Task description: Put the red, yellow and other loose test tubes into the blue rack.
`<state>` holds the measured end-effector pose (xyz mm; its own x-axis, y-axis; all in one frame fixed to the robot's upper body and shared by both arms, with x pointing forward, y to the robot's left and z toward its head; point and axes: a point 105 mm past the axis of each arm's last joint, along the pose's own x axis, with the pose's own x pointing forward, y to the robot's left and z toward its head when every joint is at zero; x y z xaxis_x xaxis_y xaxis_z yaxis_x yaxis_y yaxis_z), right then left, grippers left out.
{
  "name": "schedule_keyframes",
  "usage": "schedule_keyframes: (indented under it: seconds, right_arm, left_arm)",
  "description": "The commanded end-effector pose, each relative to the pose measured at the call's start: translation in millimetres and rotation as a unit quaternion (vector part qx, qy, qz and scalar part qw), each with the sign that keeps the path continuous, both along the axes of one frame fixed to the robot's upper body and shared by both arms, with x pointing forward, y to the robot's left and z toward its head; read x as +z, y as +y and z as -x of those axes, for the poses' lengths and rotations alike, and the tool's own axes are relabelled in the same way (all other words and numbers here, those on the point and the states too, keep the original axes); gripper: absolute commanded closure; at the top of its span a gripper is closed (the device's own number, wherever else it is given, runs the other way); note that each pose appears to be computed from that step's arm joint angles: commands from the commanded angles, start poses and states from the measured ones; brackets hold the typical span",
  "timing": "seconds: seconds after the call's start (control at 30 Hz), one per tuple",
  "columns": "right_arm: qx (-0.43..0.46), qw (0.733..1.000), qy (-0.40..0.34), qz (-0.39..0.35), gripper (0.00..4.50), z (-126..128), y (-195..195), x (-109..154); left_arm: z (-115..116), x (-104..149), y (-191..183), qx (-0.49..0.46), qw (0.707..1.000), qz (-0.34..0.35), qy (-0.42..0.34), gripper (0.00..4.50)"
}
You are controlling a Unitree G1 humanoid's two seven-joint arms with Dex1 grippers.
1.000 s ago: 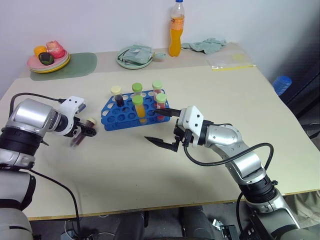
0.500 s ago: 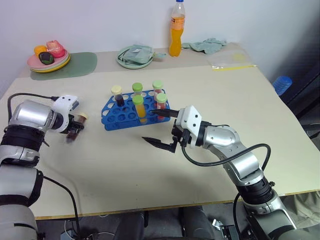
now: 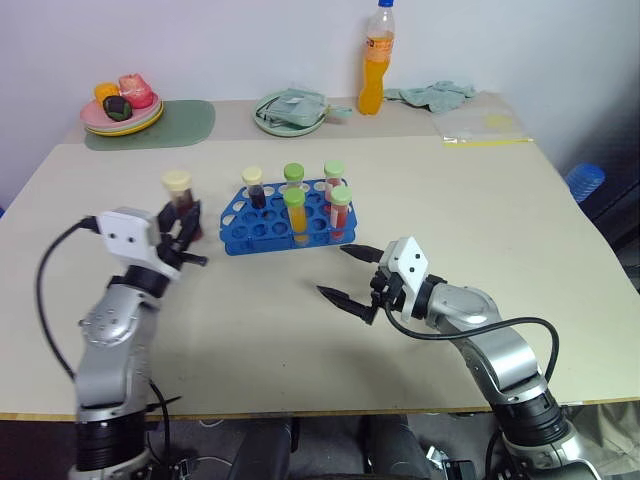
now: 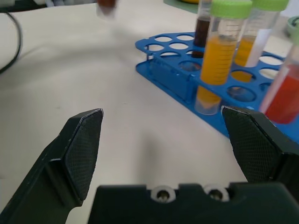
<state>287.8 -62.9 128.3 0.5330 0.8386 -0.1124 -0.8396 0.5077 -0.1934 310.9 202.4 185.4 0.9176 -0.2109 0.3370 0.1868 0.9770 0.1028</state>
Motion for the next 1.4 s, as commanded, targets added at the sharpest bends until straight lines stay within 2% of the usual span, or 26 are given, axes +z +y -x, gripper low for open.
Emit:
schedule_keyframes:
  seconds: [0.03,0.23,0.47,0.73,0.97,1.4]
  right_arm:
    - [-0.002,1.0,-0.013,-0.028,0.0,-0.2,0.4,6.9]
    - [-0.01,0.999,-0.01,-0.039,0.0,0.9,3.4,5.2]
    - [-0.024,0.999,-0.012,-0.041,0.0,0.4,0.0,5.2]
    - [-0.033,0.998,-0.012,-0.043,0.0,1.2,-3.0,5.5]
    - [-0.039,0.998,-0.013,-0.044,0.0,0.4,-3.7,5.9]
    - [-0.045,0.998,-0.013,-0.044,0.0,-0.2,-5.7,5.9]
  left_arm:
    - [-5.0,5.8,-18.8,0.022,0.999,0.007,-0.045,3.72]
    - [-25.0,-0.4,-30.5,0.048,0.997,0.027,-0.062,3.72]
    - [-40.8,-13.6,-49.3,0.008,0.998,0.04,-0.047,3.72]
    - [-39.8,-22.8,-63.1,-0.018,0.998,0.052,-0.032,3.72]
    - [-48.9,-24.0,-69.1,-0.022,0.998,0.053,-0.032,3.72]
    - [-48.6,-24.5,-57.2,0.001,0.999,0.032,-0.043,3.72]
